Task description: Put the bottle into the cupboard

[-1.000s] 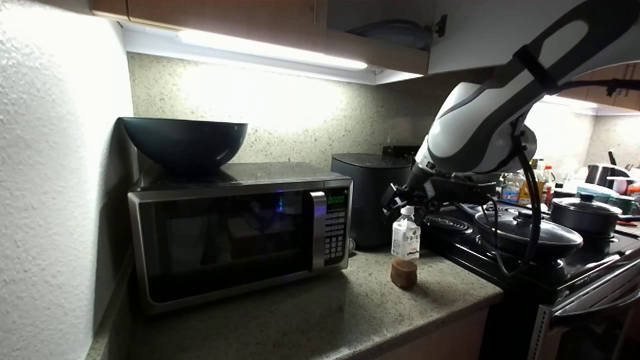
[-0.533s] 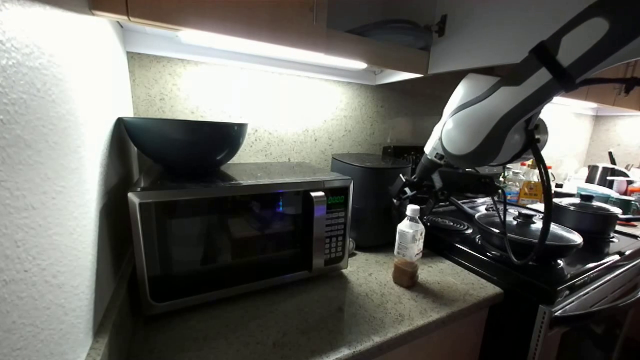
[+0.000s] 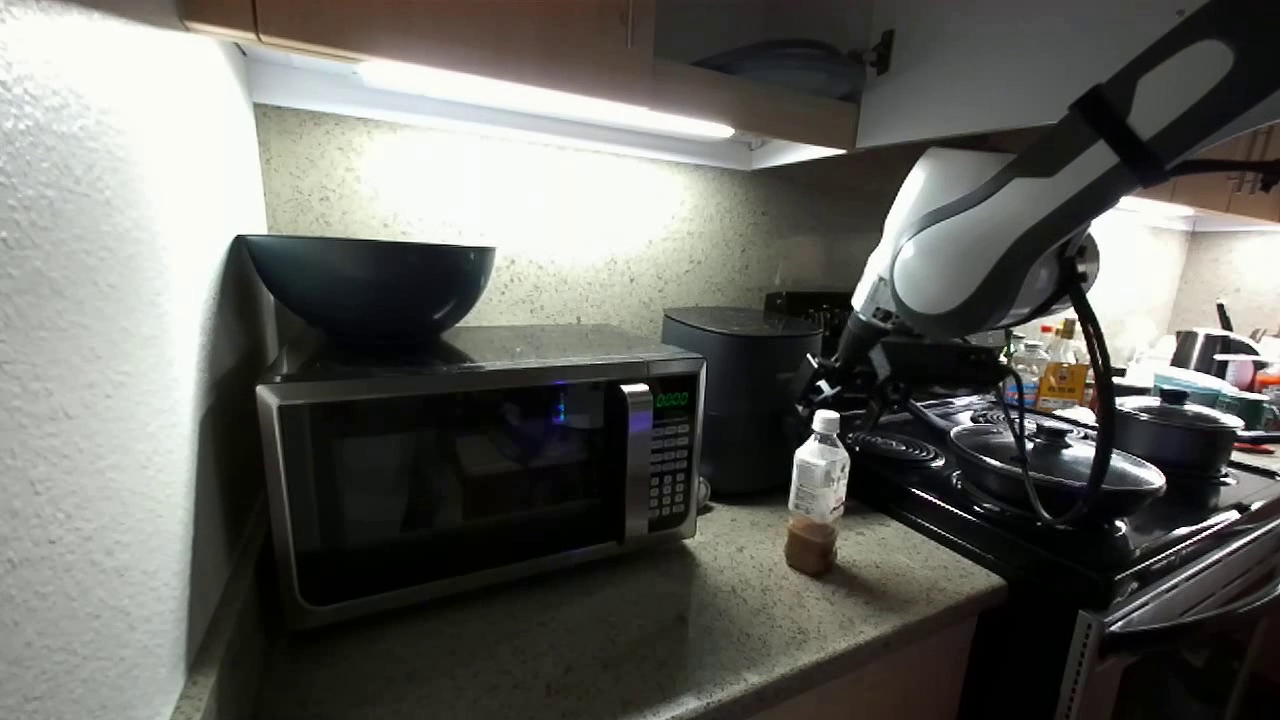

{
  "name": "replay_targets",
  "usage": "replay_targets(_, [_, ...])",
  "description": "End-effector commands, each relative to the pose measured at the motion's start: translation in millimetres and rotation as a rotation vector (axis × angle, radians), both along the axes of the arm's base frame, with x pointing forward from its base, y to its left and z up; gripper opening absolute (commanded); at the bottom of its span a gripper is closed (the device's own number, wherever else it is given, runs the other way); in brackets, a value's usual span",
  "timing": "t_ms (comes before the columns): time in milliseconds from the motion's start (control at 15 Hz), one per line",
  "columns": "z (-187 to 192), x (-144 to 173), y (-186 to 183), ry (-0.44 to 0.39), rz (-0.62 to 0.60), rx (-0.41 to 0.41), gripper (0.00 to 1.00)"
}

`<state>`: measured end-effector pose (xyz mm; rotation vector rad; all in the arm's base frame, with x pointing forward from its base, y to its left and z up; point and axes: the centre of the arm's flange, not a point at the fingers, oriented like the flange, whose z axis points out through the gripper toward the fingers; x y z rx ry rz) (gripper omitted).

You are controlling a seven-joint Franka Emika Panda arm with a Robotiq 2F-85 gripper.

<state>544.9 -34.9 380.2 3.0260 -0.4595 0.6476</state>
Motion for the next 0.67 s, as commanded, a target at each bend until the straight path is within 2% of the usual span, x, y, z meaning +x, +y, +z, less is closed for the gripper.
replay_targets(0, [-19,10,13,0.083,0.021,0.009,1.0])
replay_targets(133, [-27,12,18,0.111,0.03,0.014,1.0])
replay_targets(200, [-30,13,19,0.122,0.034,0.018,0.91])
replay_targets(267, [-32,14,21,0.132,0.033,0.022,0.74])
replay_targets(400, [-34,17,22,0.144,0.026,0.033,0.6])
replay_targets(467, [-34,18,22,0.14,0.019,0.035,0.67])
replay_targets(533, [-33,18,21,0.141,0.016,0.027,0.89])
replay_targets(600, [-31,17,20,0.134,0.006,0.015,0.91])
